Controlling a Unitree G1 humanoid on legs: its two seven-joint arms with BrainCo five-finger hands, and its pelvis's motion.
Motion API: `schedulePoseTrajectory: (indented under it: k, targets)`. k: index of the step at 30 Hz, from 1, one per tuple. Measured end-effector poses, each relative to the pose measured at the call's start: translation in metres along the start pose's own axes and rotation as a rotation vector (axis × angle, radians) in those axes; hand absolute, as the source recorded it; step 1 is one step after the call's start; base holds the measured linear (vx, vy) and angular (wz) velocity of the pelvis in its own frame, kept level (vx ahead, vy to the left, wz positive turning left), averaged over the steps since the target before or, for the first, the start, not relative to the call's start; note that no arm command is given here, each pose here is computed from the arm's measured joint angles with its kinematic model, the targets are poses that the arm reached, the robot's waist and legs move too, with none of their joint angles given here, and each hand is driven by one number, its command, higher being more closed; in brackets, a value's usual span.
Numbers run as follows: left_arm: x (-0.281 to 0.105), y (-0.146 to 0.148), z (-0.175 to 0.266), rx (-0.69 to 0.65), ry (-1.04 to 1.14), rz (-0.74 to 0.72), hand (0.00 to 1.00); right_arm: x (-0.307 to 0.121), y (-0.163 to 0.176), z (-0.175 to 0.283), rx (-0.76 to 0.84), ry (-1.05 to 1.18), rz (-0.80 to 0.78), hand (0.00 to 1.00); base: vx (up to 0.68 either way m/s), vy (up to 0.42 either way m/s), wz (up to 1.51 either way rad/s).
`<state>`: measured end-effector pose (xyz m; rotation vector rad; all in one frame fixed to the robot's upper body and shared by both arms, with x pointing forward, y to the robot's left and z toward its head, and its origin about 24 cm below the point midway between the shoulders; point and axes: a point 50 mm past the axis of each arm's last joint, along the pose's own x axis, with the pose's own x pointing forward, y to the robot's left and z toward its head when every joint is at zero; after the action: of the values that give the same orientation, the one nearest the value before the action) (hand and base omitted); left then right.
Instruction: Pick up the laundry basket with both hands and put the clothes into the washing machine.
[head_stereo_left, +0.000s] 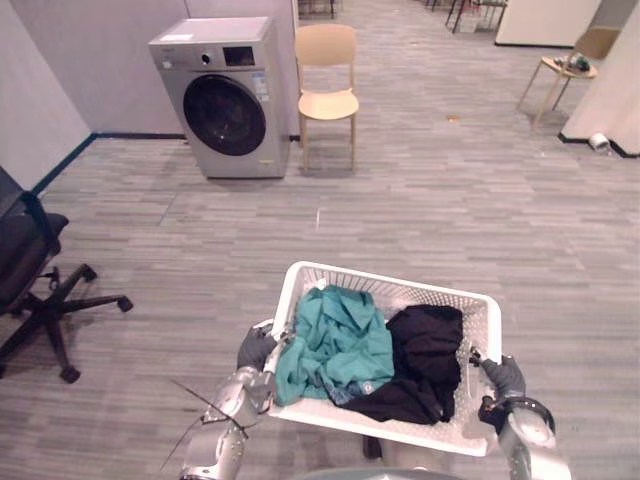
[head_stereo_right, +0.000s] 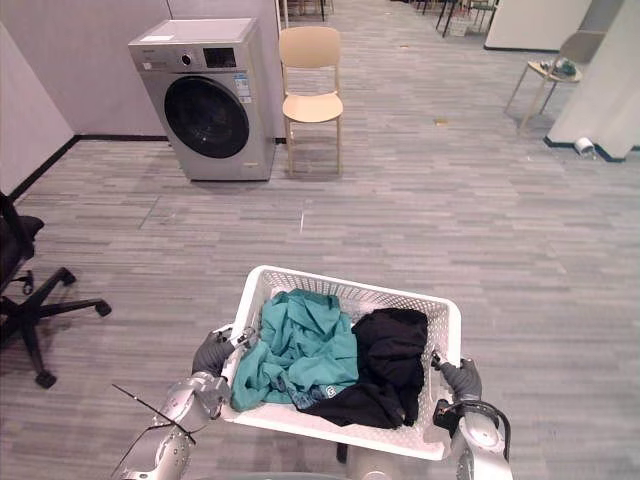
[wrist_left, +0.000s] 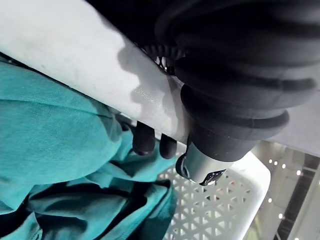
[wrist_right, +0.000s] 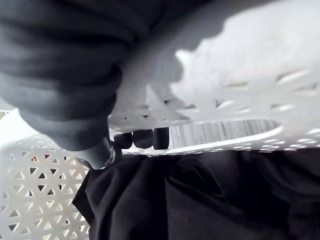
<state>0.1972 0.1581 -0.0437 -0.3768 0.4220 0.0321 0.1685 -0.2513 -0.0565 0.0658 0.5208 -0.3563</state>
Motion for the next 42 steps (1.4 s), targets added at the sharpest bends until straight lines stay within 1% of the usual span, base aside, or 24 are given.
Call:
schedulePoseTrajectory:
  k: [3,6,13,18,21,25,27,31,33,36,38,40,42]
  targets:
    - [0.0,-0.001,-0.007,-0.036,0.024,0.016,1.0,-0.002,-0.007,0.002,-0.039,-0.004,-0.003,1.0,0.81,-0.053,0.25]
    - [-0.01,-0.001,-0.016,-0.079,0.035,0.032,1.0,-0.005,-0.008,0.005,-0.066,-0.015,0.01,1.0,0.7,0.012,-0.36]
    - [-0.014,-0.002,-0.01,-0.1,0.004,0.019,1.0,-0.003,-0.007,0.017,-0.078,-0.053,0.019,1.0,0.64,0.164,-0.26]
    - [-0.011,-0.003,-0.007,-0.091,-0.001,0.027,1.0,0.0,-0.009,0.019,-0.07,-0.054,0.004,1.0,0.84,0.347,0.0]
    - [-0.012,0.002,-0.008,-0.055,0.011,0.031,1.0,0.001,-0.001,0.006,-0.049,-0.01,0.017,1.0,0.5,0.276,0.13]
    - [-0.006,-0.005,-0.009,-0.047,0.031,0.012,1.0,0.001,-0.01,0.003,-0.045,0.008,-0.016,1.0,0.71,0.173,0.44]
    - [-0.001,-0.006,-0.002,-0.027,0.015,-0.003,1.0,0.0,-0.007,0.003,-0.023,-0.002,-0.014,1.0,0.58,0.038,0.59]
    - [0.003,-0.009,-0.001,-0.012,0.009,-0.032,1.0,-0.003,-0.011,0.004,-0.005,-0.014,-0.037,1.0,0.79,-0.046,0.56]
    - [0.004,-0.015,-0.012,-0.055,0.044,-0.018,1.0,-0.002,-0.02,0.008,-0.036,-0.013,-0.051,1.0,0.79,-0.119,0.44]
    - [0.009,-0.017,-0.012,-0.082,0.045,-0.011,1.0,0.0,-0.023,0.015,-0.064,-0.03,-0.043,1.0,0.67,-0.134,0.35]
    - [0.003,-0.02,-0.023,-0.109,0.068,-0.017,1.0,-0.002,-0.028,0.014,-0.077,-0.027,-0.049,1.0,0.54,-0.18,0.04]
    - [0.007,-0.02,-0.015,-0.101,0.043,-0.027,1.0,0.001,-0.024,0.019,-0.074,-0.041,-0.037,1.0,0.61,-0.027,-0.52]
    - [0.005,-0.012,-0.015,-0.086,0.046,-0.007,1.0,0.001,-0.017,0.015,-0.067,-0.029,-0.02,1.0,0.62,0.03,-0.45]
